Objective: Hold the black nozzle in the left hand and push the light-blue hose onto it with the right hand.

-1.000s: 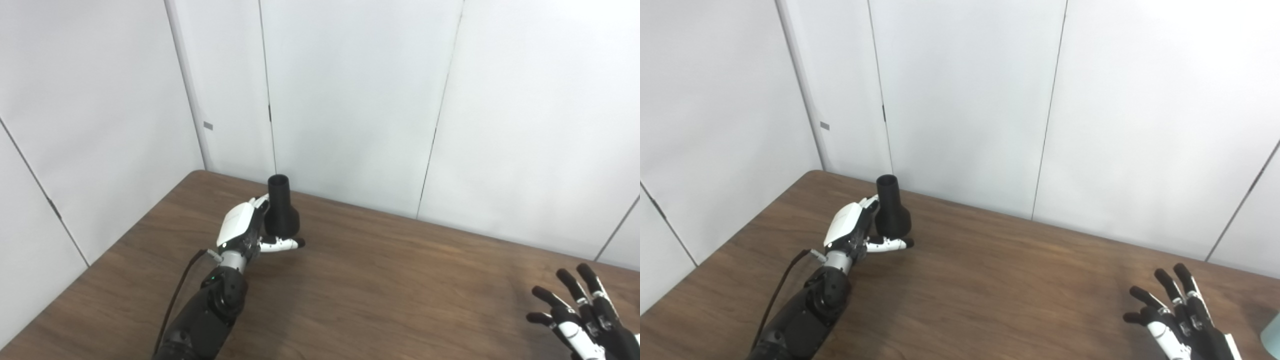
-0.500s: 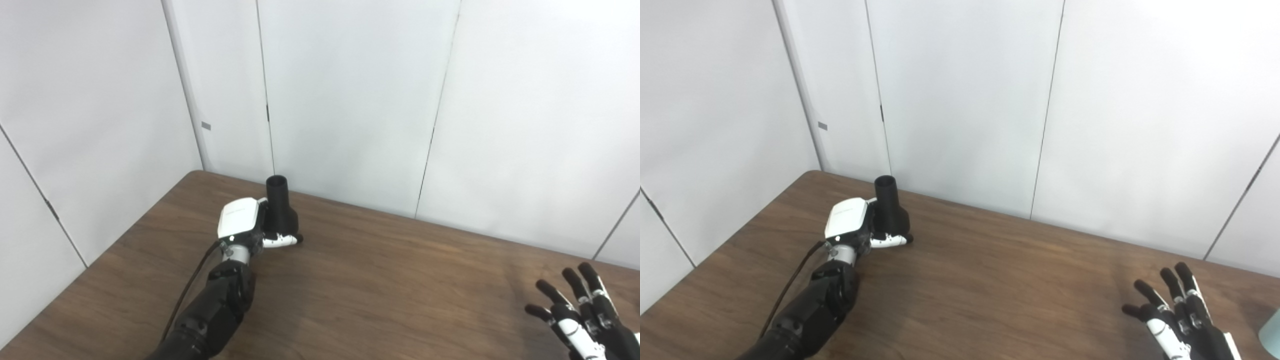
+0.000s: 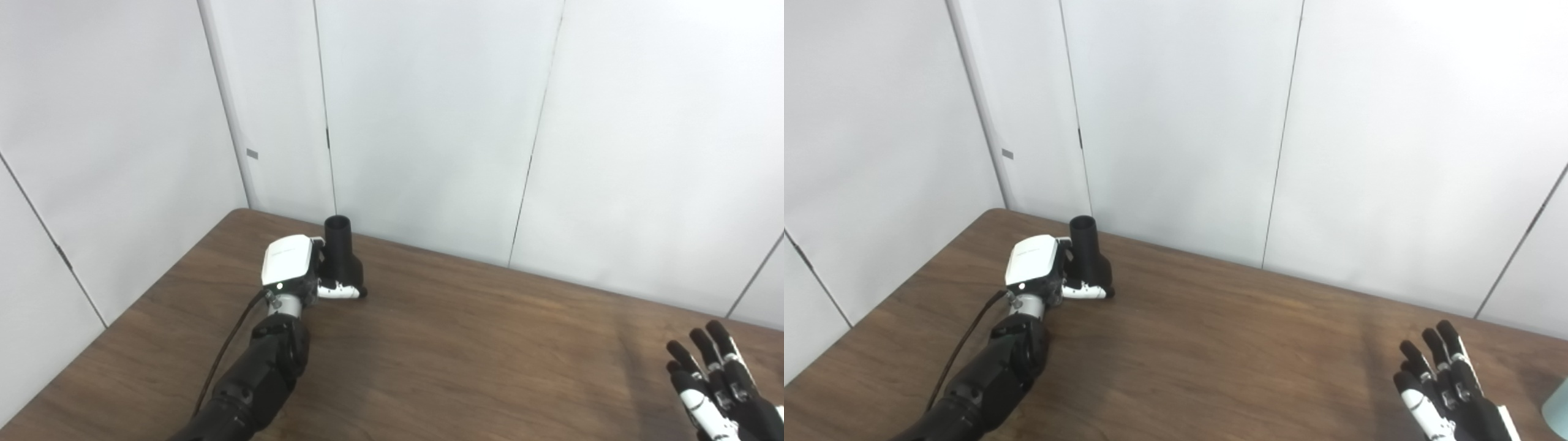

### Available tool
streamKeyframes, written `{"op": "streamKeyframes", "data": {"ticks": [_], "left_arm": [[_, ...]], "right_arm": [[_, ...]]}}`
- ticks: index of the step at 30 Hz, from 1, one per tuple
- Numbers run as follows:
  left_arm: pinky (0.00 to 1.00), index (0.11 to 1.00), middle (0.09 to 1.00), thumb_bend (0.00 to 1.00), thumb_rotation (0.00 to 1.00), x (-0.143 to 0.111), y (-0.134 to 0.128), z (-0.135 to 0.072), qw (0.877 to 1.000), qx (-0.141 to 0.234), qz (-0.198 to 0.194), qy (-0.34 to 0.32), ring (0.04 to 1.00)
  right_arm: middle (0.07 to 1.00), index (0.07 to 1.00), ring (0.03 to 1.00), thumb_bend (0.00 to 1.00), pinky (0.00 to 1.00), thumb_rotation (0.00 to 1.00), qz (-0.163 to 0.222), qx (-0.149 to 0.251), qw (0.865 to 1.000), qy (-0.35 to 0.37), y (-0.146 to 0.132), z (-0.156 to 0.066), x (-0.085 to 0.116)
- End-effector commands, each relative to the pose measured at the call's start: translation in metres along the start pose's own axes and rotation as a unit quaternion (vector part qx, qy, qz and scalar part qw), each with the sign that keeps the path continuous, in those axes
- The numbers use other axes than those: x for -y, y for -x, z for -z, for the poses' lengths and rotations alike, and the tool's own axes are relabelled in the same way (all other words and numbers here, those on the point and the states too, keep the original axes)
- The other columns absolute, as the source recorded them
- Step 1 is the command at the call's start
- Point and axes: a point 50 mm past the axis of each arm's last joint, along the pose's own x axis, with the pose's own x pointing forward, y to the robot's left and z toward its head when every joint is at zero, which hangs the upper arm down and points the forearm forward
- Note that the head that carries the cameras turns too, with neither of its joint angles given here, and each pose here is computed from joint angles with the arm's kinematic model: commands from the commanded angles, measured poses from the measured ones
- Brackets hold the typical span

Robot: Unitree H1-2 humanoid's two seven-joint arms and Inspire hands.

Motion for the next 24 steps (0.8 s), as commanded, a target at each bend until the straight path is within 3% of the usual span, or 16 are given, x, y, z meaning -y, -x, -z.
{"op": "streamKeyframes", "data": {"ticks": [1,6,11,17,19,24], "left_arm": [[0.34,0.494,0.459,0.53,0.00,0.009,0.007,0.011,1.000,-0.007,0.024,0.001,0.432],[0.42,0.486,0.478,0.53,0.00,0.015,0.014,0.010,1.000,0.009,0.025,0.014,0.469],[0.28,0.497,0.444,0.53,0.00,0.026,0.025,0.004,0.998,0.040,0.035,0.016,0.397],[0.27,0.498,0.442,0.53,0.00,0.042,0.047,-0.019,0.993,0.104,0.051,0.025,0.390],[0.27,0.499,0.435,0.53,0.00,0.049,0.056,-0.030,0.990,0.129,0.055,0.028,0.396],[0.28,0.500,0.418,0.52,0.00,0.063,0.078,-0.054,0.978,0.190,0.074,0.049,0.398]], "right_arm": [[1.000,1.000,0.905,0.14,0.95,0.00,-0.006,0.029,1.000,0.002,-0.004,-0.017,-0.006],[1.000,1.000,0.861,0.16,0.88,0.00,-0.001,0.027,1.000,0.001,-0.004,-0.017,-0.005],[0.974,1.000,0.804,0.21,0.78,0.02,0.006,0.021,1.000,-0.002,-0.005,-0.018,-0.008],[0.989,1.000,0.846,0.27,0.83,0.10,0.006,0.020,1.000,-0.001,-0.009,-0.010,-0.003],[0.969,1.000,0.818,0.35,0.77,0.17,0.003,0.022,1.000,0.006,-0.012,-0.004,0.002],[0.934,0.970,0.755,0.50,0.64,0.21,-0.005,0.031,0.999,-0.004,-0.019,0.014,0.011]]}}
